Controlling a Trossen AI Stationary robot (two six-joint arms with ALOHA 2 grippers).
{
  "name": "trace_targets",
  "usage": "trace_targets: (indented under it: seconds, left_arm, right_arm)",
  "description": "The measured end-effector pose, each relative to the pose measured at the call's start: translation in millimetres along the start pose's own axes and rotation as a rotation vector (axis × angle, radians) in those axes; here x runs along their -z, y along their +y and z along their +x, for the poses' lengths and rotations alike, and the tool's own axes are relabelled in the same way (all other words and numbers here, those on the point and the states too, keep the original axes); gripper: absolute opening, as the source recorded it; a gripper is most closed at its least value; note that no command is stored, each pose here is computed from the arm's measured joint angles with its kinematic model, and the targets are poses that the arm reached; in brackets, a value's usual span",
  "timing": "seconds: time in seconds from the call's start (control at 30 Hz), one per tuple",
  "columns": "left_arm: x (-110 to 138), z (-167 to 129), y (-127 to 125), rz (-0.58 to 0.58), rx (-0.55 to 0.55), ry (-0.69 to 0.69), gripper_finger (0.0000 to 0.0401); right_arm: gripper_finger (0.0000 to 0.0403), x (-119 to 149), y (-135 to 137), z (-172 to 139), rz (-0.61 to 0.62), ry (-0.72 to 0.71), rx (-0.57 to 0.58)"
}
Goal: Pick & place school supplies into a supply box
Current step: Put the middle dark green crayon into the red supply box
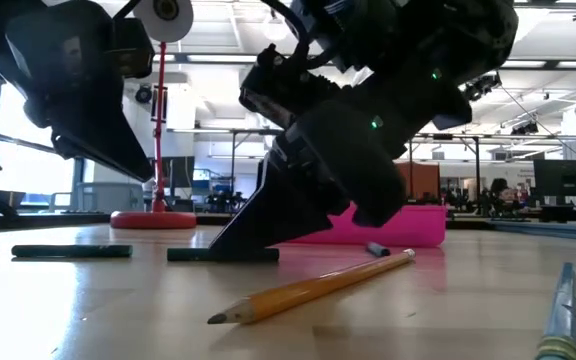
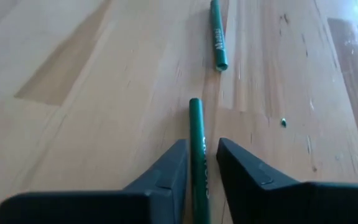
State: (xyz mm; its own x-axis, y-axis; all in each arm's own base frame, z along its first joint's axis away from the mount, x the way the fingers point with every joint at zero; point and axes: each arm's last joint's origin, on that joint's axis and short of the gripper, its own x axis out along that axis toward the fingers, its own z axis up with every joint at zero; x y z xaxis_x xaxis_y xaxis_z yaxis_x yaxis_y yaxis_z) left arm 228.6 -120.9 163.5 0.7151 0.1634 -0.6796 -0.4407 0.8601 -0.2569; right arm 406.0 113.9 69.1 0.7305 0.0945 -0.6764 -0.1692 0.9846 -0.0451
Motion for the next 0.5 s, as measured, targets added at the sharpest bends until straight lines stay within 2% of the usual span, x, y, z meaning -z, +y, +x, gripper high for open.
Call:
trace_targets:
  seconds: [0.13, 0.23, 0.4, 0.5]
  left_arm:
    - [0, 0, 0, 0.0, 0.0, 0.0, 0.0069]
    - [0, 0, 0, 0.0, 0.0, 0.0, 0.0069]
    - [0, 0, 0, -0.002, 0.002, -0.003, 0.0069]
    - [-1, 0, 0, -0.011, -0.001, -0.012, 0.0069]
  right_arm:
    - [0.0014, 4, 0, 6, -0.021, -0.016, 0.003]
    - [0.0013, -1, 0, 2, -0.016, -0.027, 0.003]
    - [0.0017, -24, -1, -29, -0.06, -0.022, -0.008]
    - [0.0006, -42, -6, -59, -0.074, -0.014, 0.06]
